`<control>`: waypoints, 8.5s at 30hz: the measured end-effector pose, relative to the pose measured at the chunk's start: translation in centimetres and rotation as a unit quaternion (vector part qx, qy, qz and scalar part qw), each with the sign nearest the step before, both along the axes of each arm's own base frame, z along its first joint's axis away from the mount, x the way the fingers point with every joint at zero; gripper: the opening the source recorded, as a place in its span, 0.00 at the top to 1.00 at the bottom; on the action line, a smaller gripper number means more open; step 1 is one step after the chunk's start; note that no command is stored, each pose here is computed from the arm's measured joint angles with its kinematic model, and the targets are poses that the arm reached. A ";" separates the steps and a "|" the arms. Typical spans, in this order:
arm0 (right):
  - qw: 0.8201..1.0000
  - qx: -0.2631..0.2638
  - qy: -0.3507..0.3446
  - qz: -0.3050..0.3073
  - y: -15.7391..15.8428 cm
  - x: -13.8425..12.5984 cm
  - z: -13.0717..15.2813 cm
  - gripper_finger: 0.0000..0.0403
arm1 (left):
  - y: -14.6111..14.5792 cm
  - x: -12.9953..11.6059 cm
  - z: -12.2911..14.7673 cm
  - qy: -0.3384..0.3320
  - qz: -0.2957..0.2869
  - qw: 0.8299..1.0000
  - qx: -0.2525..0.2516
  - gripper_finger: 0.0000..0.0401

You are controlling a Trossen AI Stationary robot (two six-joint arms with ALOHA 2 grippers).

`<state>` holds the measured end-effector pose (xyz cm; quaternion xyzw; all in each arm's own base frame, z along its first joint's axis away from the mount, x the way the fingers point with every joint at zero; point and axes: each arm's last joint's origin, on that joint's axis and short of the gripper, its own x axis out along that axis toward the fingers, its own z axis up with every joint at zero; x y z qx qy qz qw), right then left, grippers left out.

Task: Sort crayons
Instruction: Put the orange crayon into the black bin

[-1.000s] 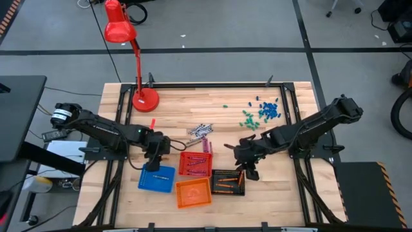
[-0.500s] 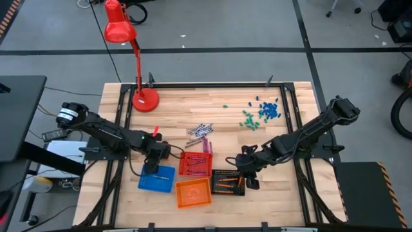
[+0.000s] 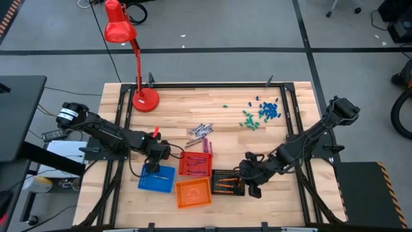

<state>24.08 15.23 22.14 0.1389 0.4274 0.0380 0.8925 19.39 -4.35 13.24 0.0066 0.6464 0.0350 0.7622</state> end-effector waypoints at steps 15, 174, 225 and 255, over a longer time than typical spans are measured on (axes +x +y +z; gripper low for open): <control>0.990 -0.090 -0.110 -0.011 0.5 0.6 1.0 0.73 | 0.1 0.5 2.0 -0.115 0.022 0.993 0.019 0.93; 0.980 -0.120 -0.053 0.149 0.5 4.8 -6.0 0.92 | -2.3 8.6 11.8 -0.534 -0.057 0.834 0.122 0.59; 0.991 -0.070 -0.021 0.109 -0.2 3.7 -8.0 0.87 | -2.4 8.6 11.8 -0.535 -0.056 0.835 0.121 0.59; 0.949 -0.053 0.309 -0.025 -0.2 7.6 -5.3 0.65 | -2.4 8.4 11.5 -0.522 -0.045 0.845 0.108 0.59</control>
